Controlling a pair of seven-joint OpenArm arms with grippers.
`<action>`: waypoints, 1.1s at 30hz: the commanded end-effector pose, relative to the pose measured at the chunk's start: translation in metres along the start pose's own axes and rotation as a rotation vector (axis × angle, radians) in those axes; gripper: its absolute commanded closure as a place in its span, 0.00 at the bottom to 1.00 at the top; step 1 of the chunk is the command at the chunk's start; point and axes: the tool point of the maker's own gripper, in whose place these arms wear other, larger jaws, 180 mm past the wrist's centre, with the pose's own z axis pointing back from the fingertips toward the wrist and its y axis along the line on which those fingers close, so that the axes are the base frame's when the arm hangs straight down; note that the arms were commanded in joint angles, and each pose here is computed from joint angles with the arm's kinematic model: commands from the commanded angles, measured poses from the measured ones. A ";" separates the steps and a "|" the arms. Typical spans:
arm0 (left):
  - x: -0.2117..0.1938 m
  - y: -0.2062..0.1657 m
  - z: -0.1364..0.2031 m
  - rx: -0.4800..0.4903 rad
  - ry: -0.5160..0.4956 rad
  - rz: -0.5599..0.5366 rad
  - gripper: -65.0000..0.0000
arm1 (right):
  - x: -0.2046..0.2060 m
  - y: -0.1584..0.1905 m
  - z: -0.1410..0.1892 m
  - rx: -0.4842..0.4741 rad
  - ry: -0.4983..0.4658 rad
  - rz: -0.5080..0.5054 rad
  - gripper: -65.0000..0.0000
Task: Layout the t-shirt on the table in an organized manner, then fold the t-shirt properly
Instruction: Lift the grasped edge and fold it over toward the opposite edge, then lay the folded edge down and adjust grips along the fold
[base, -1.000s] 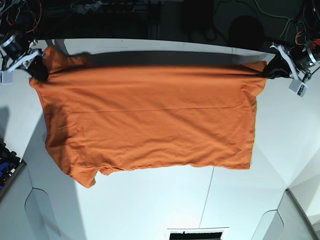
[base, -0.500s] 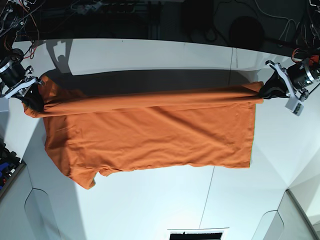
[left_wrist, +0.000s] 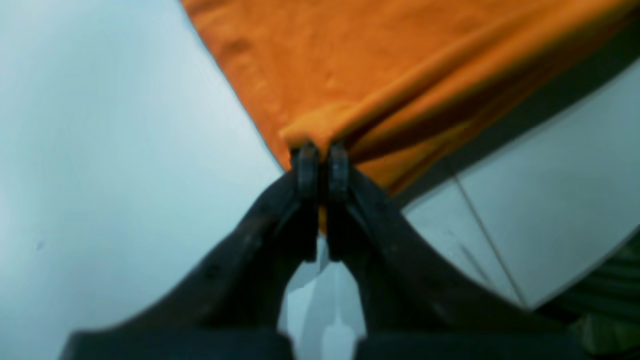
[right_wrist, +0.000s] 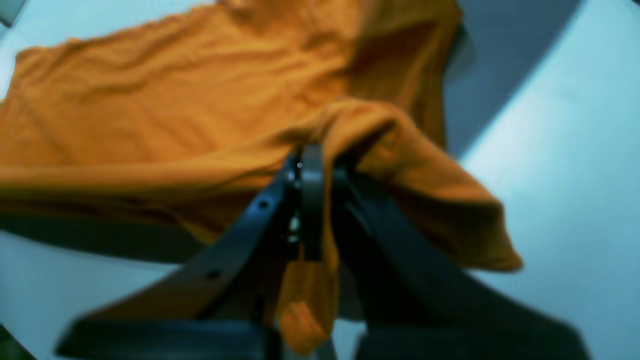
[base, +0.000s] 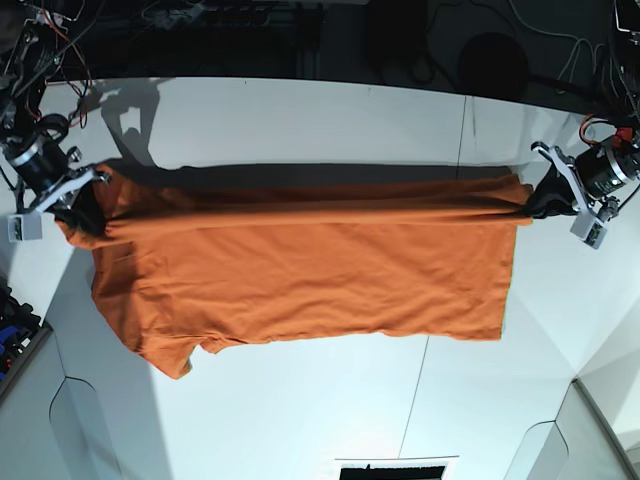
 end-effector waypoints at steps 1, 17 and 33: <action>0.016 0.011 0.004 0.020 -0.041 -0.011 1.00 | 0.017 -0.004 -0.002 0.002 -0.047 0.008 1.00; 0.027 0.035 0.000 0.059 -0.119 0.053 0.78 | 0.013 -0.015 -0.046 0.035 -0.024 -0.147 0.89; 0.026 0.026 -0.001 -0.004 -0.061 0.124 0.54 | 0.005 0.001 -0.010 0.053 -0.029 -0.149 0.54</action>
